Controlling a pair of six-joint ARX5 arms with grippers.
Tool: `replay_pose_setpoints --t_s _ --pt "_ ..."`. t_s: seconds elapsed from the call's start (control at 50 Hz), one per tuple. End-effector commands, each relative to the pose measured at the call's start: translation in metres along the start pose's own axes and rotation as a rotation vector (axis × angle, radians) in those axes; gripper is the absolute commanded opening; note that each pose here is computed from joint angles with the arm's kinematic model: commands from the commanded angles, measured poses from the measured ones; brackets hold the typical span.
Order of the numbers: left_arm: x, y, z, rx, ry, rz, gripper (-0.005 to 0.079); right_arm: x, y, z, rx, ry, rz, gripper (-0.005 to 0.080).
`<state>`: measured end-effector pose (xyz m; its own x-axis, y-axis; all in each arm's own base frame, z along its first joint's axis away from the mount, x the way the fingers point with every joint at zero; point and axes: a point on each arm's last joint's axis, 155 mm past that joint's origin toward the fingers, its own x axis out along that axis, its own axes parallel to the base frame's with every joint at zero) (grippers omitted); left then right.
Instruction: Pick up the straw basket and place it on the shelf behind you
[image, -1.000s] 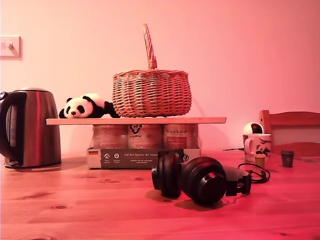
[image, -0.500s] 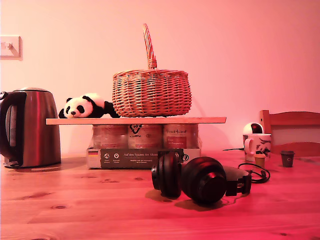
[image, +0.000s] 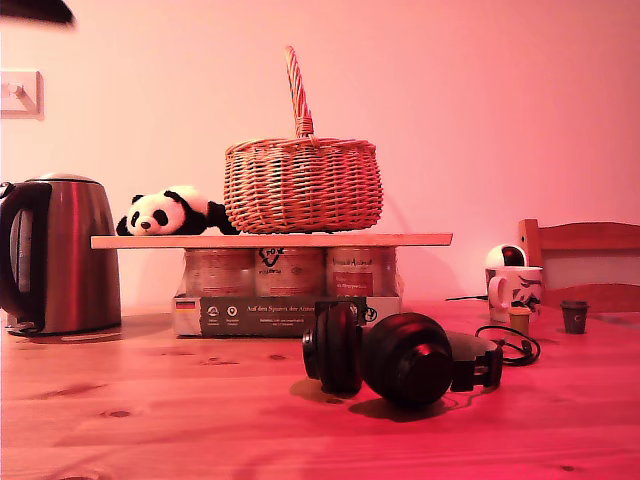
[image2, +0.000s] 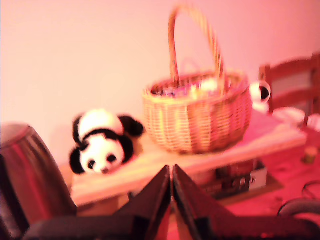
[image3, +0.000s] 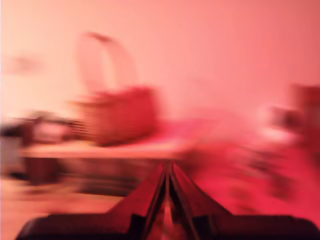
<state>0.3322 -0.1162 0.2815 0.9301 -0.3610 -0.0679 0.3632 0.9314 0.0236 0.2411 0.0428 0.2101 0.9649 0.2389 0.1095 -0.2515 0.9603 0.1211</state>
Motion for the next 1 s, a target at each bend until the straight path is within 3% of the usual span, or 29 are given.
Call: replay_pose_setpoints --t_s 0.0,0.16,0.44,0.78,0.98 --pt "0.003 0.001 -0.005 -0.003 -0.007 0.003 -0.0019 -0.002 -0.004 0.015 -0.040 -0.029 -0.034 -0.0012" --pt "0.012 0.002 -0.004 -0.001 -0.029 0.003 -0.0019 -0.003 -0.006 0.016 -0.055 -0.029 -0.049 -0.0012" --pt "0.011 -0.004 -0.030 -0.024 0.016 -0.024 -0.0019 -0.003 -0.008 0.008 -0.044 0.004 -0.053 -0.0011" --pt "-0.018 -0.006 -0.034 -0.029 -0.017 -0.023 -0.0019 -0.010 -0.014 -0.049 0.009 0.229 -0.081 -0.0011" --pt "-0.024 -0.007 -0.024 -0.028 -0.051 -0.024 -0.0019 -0.022 -0.017 -0.086 0.045 0.382 -0.101 -0.0011"
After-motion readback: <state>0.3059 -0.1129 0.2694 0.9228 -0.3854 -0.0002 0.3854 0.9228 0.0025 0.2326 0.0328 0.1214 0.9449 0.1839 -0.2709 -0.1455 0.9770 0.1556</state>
